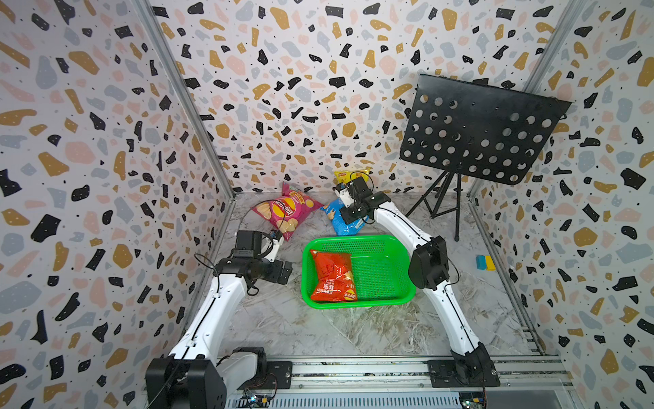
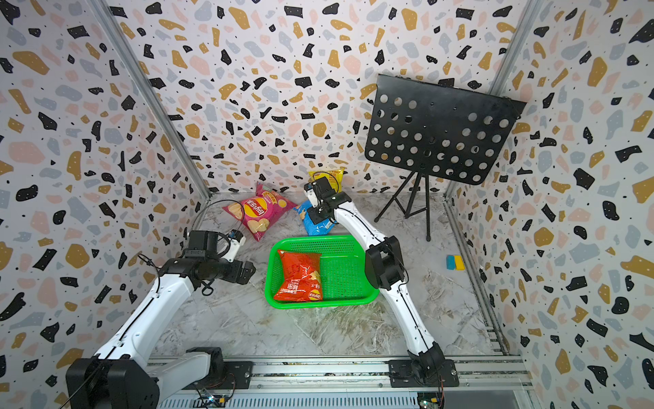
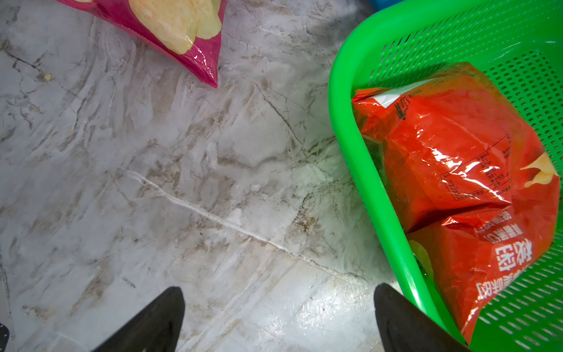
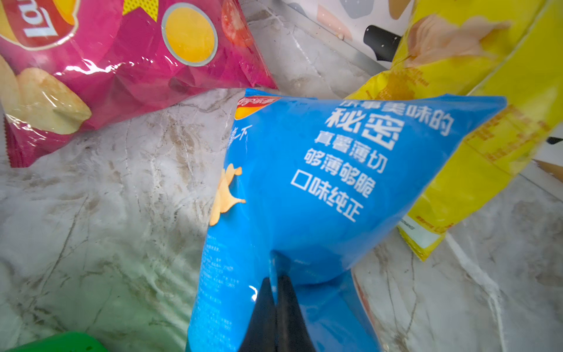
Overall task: Put the potato chips into the basket
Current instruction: Pick up the potato chip from the center of the board.
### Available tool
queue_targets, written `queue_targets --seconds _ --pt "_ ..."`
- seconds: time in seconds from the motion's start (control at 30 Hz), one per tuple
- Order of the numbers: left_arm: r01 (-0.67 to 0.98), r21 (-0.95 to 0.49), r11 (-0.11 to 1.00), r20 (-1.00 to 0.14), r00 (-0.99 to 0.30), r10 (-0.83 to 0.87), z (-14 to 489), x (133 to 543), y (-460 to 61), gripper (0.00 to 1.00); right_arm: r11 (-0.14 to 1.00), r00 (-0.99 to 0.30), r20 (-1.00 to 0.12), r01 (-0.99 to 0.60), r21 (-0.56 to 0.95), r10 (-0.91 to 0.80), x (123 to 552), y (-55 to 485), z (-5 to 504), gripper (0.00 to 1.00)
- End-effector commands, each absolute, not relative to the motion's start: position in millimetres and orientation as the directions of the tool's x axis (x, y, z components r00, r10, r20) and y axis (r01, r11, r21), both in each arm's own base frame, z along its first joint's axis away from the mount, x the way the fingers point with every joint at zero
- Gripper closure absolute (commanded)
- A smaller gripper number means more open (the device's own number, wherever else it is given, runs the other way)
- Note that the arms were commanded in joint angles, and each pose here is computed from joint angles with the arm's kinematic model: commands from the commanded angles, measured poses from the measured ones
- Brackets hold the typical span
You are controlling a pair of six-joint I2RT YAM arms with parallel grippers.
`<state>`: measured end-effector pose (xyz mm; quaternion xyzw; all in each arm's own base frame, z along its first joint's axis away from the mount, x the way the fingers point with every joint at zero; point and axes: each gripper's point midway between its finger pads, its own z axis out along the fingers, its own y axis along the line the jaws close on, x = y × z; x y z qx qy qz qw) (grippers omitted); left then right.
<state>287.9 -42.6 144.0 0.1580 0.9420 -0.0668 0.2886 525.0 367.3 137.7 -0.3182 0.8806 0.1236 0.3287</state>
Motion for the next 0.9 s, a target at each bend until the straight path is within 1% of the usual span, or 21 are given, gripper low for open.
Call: queue_targets --seconds 0.0,0.23,0.47,0.7,0.87 --pt "0.337 -0.040 0.941 -0.574 -0.778 0.255 142.6 290.2 -42.7 0.00 0.782 -0.514 -0.753 -0.624 -0.002 -0.411 518.0 358.1 226.3 1.00" --pt "0.329 -0.027 0.944 -0.579 -0.775 0.254 144.6 290.2 -40.3 0.00 0.794 -0.496 -0.798 -0.607 0.036 -0.343 505.3 351.0 276.3 1.00" --pt "0.325 -0.019 0.946 -0.579 -0.774 0.254 144.4 290.4 -38.9 0.00 0.835 -0.543 -0.801 -0.541 0.104 -0.252 476.9 327.4 318.5 1.00" --pt "0.324 -0.013 0.946 -0.592 -0.765 0.254 149.1 289.7 -38.7 0.00 0.858 -0.565 -0.818 -0.467 0.214 -0.104 419.3 294.1 344.0 1.00" --pt "0.325 -0.017 0.946 -0.595 -0.763 0.251 149.6 289.4 -39.2 0.00 0.846 -0.620 -0.784 -0.434 0.309 -0.032 364.0 276.5 332.4 1.00"
